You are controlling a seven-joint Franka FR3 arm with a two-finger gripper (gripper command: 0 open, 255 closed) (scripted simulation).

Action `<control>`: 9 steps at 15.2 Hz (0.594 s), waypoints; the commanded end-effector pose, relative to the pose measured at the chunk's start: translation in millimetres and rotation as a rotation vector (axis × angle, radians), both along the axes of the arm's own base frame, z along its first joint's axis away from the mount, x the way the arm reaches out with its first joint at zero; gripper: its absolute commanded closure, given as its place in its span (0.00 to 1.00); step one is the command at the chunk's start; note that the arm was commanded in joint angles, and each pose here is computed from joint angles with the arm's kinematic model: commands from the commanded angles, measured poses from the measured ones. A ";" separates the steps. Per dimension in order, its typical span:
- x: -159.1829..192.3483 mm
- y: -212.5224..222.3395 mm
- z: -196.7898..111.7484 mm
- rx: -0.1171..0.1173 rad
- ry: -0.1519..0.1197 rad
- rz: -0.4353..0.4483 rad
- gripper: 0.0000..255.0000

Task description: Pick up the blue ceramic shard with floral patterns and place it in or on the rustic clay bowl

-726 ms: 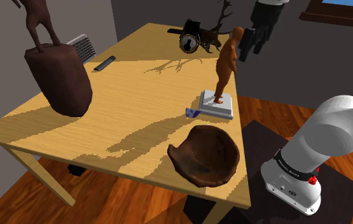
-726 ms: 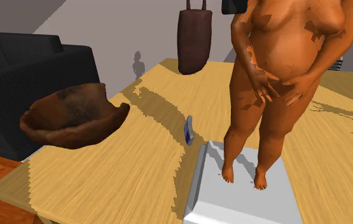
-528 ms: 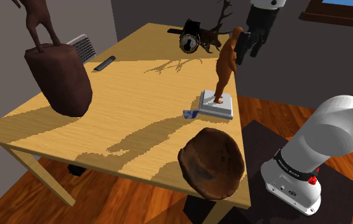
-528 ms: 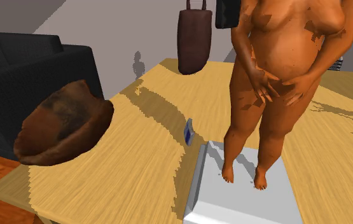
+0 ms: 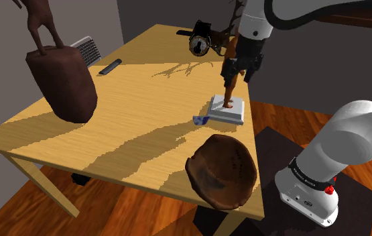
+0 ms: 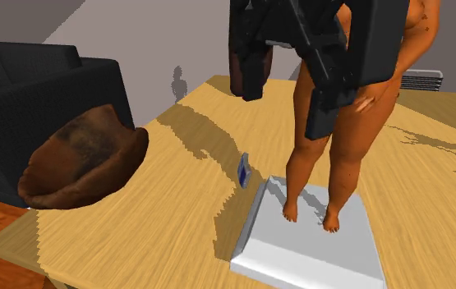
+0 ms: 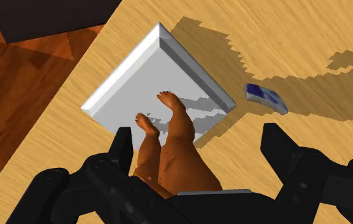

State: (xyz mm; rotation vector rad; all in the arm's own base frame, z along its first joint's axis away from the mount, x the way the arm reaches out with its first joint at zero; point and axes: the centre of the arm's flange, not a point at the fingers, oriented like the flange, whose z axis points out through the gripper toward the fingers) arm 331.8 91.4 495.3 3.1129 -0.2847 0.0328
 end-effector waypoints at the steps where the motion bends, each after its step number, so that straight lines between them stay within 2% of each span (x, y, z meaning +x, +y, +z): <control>1: 7.2 13.6 -29.0 0.011 0.024 -0.048 0.00; 9: 41.2 70.3 -106.2 0.060 0.037 -0.219 0.00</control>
